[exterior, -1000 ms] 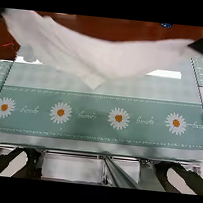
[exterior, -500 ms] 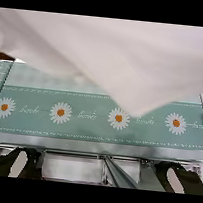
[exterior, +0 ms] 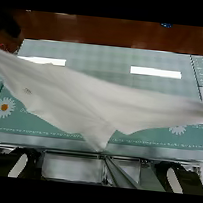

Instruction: Fold the shirts.

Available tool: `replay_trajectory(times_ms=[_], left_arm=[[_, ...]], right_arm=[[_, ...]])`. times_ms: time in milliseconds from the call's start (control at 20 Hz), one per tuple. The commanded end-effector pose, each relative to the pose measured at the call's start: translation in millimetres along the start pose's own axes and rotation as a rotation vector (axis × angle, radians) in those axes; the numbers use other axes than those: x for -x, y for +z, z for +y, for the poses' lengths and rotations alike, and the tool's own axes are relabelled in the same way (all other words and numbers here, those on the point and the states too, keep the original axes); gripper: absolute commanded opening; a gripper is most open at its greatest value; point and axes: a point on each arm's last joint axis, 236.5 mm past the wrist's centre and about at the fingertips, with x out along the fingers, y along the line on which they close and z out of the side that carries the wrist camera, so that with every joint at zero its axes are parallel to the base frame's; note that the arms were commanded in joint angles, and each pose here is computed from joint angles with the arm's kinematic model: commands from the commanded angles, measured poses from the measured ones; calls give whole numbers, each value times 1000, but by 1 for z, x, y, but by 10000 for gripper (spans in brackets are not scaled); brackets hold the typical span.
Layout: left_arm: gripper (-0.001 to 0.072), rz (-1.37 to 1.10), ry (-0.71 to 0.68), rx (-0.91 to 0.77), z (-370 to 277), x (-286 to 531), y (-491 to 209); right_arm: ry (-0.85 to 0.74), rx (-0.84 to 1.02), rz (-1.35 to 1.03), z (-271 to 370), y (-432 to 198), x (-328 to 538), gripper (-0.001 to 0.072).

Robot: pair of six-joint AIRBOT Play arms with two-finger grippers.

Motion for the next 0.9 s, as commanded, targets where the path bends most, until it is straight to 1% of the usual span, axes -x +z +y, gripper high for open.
replay_trajectory(times_ms=[0,150,250,550,750,850], left_arm=[[20,319,-77,97,-1,-73,-106],[20,415,-124,226,-2,-130,-163],[20,413,-149,321,-4,-160,-178],[20,309,-132,481,17,-239,-166],[20,360,-94,539,32,-274,-180],[20,374,-91,544,35,-284,-178]], right_arm=[[26,-15,161,4,-38,-65,27],[20,-27,238,1,-47,-114,27],[17,-29,251,0,-36,-142,27],[1,-57,253,-7,6,-251,27],[-2,-129,290,-8,36,-306,27],[49,-217,284,-3,60,-323,28]])
